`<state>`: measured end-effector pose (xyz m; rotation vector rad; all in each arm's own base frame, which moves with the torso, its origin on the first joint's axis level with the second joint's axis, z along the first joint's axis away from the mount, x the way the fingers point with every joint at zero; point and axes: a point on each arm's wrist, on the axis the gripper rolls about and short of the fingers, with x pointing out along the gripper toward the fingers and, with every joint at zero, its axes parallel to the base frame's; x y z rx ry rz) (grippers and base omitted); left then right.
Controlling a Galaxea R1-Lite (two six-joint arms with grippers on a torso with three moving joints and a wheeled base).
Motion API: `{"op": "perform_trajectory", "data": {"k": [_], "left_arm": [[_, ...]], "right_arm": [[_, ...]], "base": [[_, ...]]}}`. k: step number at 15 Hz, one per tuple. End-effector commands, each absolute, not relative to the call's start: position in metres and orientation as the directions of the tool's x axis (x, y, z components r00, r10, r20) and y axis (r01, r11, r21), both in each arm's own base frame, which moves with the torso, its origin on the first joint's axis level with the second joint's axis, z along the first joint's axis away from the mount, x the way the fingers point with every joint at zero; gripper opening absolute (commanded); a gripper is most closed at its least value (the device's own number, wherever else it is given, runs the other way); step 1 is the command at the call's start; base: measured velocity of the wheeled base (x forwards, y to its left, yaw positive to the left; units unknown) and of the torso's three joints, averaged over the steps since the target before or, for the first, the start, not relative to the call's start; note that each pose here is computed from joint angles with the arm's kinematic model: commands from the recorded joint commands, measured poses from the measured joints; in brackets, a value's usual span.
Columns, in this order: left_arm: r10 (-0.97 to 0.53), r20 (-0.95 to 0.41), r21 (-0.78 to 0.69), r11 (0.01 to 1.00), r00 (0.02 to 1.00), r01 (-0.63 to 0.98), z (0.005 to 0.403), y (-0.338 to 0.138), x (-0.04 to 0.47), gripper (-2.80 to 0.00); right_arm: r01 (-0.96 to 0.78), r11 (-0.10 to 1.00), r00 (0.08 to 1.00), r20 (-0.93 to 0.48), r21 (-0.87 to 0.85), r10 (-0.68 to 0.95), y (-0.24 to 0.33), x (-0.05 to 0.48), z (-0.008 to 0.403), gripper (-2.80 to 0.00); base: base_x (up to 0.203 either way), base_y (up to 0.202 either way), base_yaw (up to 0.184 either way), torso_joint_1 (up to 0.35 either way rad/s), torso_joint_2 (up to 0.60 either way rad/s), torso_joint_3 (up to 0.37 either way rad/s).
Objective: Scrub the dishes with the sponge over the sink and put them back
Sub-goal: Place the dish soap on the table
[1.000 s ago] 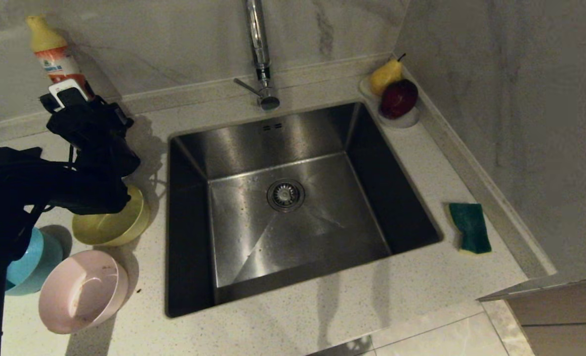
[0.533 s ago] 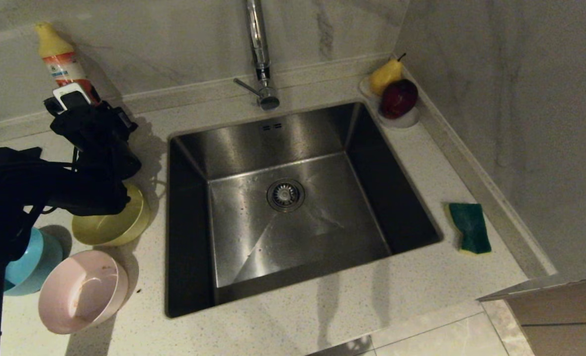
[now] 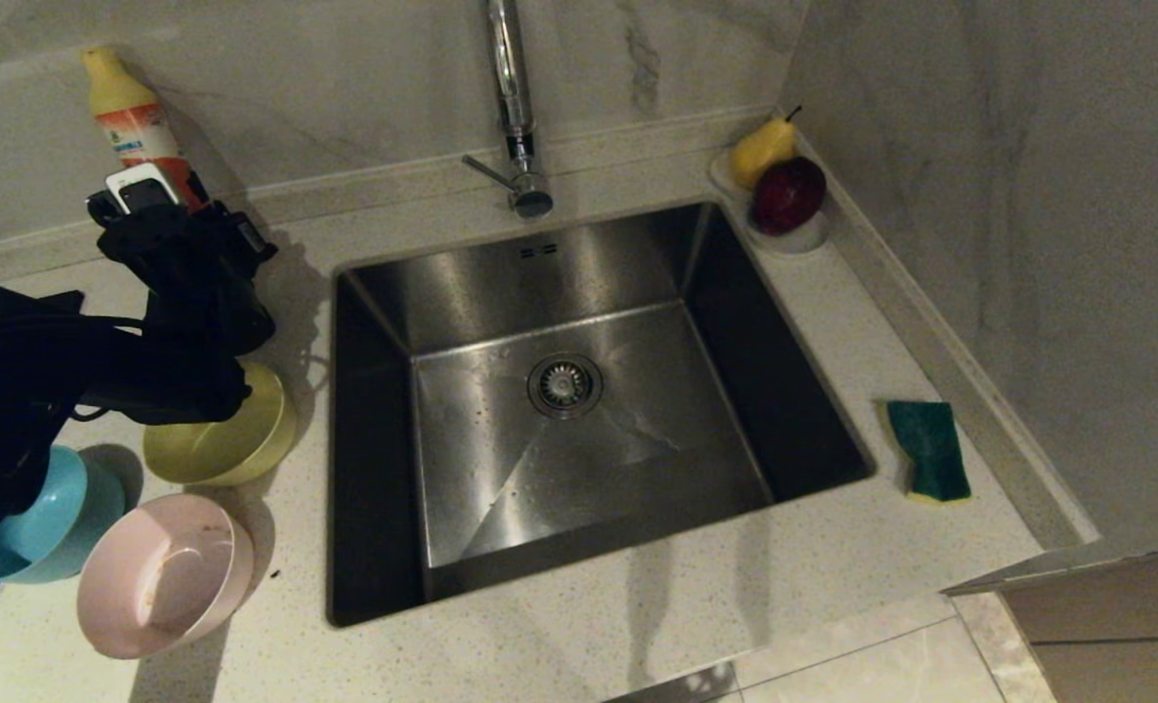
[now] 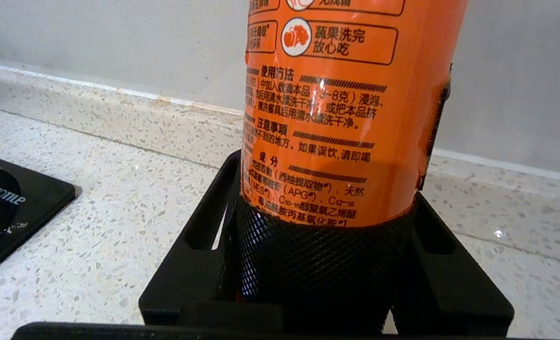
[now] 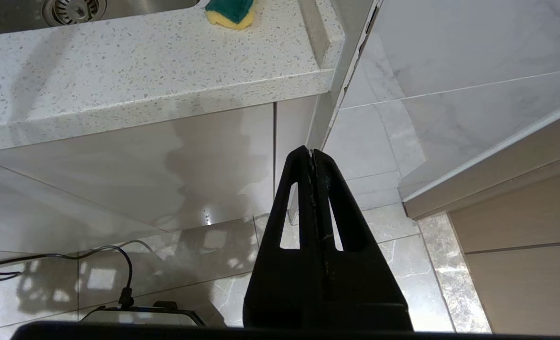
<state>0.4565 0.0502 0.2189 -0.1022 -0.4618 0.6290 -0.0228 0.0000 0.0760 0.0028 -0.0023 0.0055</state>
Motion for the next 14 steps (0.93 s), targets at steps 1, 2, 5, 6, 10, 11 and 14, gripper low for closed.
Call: {"op": "perform_trajectory", "data": {"k": [1, 2, 5, 6, 10, 11, 14], "left_arm": [[0.592, 0.382, -0.229, 0.805, 0.710, -0.548, 0.218, 0.050, 0.454, -2.80], [0.588, 0.384, -0.228, 0.808, 0.712, -0.544, 0.217, 0.050, 0.453, -2.80], [0.569, 0.426, -0.241, 0.821, 0.704, -0.518, 0.228, 0.050, 0.452, -2.80], [0.566, 0.435, -0.247, 0.823, 0.700, -0.512, 0.228, 0.050, 0.452, -2.80], [0.504, 0.480, -0.257, 0.863, 0.718, -0.434, 0.227, 0.048, 0.452, -2.80], [0.499, 0.477, -0.252, 0.866, 0.723, -0.431, 0.225, 0.048, 0.453, -2.80], [0.466, 0.496, -0.236, 0.884, 0.732, -0.403, 0.222, 0.048, 0.454, -2.80]], "right_arm": [[-0.008, 1.000, 1.000, 0.002, 0.003, 0.008, 0.000, -0.023, 0.076, -2.80], [-0.006, 1.000, 1.000, 0.002, 0.003, 0.006, 0.000, -0.023, 0.076, -2.80], [-0.006, 1.000, 1.000, 0.003, 0.003, 0.006, 0.000, -0.023, 0.076, -2.80], [-0.007, 1.000, 1.000, 0.003, 0.003, 0.007, 0.000, -0.023, 0.076, -2.80], [-0.007, 1.000, 1.000, 0.002, 0.003, 0.007, 0.000, -0.023, 0.076, -2.80], [-0.008, 1.000, 1.000, 0.003, 0.003, 0.008, 0.000, -0.023, 0.076, -2.80], [-0.007, 1.000, 1.000, 0.003, 0.003, 0.007, 0.000, -0.023, 0.076, -2.80]], "base": [[0.000, 0.000, 0.000, 0.000, 0.00, 0.000], [0.000, 0.000, 0.000, 0.000, 0.00, 0.000], [0.000, 0.000, 0.000, 0.000, 0.00, 0.000], [0.000, 0.000, 0.000, 0.000, 0.00, 0.000], [0.000, 0.000, 0.000, 0.000, 0.00, 0.000], [0.000, 0.000, 0.000, 0.000, 0.00, 0.000], [0.000, 0.000, 0.000, 0.000, 0.00, 0.000]]}}
